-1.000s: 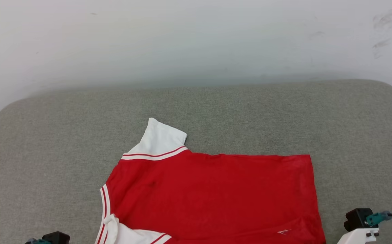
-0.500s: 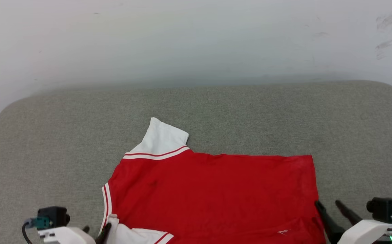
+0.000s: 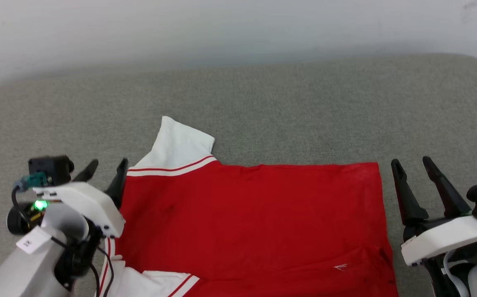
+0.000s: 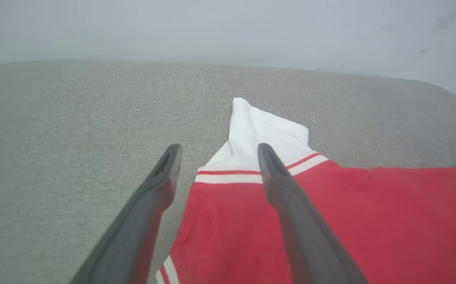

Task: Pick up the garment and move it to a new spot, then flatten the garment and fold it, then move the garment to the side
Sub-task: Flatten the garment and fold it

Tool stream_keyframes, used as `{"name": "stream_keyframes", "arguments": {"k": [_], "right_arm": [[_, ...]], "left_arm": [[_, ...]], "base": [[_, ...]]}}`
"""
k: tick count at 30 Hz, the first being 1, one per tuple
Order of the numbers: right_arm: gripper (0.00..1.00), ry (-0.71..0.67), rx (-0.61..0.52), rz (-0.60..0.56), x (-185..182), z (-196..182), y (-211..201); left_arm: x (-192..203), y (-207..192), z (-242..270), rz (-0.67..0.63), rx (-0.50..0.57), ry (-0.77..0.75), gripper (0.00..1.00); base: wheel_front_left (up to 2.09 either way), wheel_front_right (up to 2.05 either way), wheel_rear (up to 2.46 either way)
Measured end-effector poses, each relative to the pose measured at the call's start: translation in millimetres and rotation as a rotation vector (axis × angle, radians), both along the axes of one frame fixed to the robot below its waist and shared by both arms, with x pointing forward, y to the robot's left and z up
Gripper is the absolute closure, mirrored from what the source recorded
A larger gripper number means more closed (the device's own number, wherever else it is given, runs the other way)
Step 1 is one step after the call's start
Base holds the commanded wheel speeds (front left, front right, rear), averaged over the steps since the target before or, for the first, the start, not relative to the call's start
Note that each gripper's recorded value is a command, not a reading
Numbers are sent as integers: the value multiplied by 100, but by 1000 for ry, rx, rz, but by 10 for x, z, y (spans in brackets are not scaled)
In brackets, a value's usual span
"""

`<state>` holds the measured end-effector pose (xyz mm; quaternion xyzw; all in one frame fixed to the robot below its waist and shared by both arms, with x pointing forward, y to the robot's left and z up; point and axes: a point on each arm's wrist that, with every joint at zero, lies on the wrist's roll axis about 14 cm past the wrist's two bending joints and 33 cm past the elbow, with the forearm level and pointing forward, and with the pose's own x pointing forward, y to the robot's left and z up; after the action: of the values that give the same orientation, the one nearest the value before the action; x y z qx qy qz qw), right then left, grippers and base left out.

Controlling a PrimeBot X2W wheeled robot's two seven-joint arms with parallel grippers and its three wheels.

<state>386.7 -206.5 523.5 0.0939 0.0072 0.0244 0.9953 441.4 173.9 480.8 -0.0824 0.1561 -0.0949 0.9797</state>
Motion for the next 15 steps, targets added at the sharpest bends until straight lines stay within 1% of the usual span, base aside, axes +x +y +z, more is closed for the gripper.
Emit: {"name": "stream_keyframes", "arguments": {"k": [3,7,10,15], "right_arm": [[0,4,-6,-12,128,-46,-27],[0,39,-4,-32,248,-203,-72],[0,78,-2,-46,288,-357,-96],[0,128,5,-81,294,-570,-173]], "left_arm": [[340,-90,6,-38,7,-8,0],[725,-229,-126,-102,14,49,0],[914,-358,-329,-155,6,160,0],[1160,-462,-609,-199,1,346,0]], "base": [[0,0,0],[0,0,0],[0,0,0],[0,0,0]]}}
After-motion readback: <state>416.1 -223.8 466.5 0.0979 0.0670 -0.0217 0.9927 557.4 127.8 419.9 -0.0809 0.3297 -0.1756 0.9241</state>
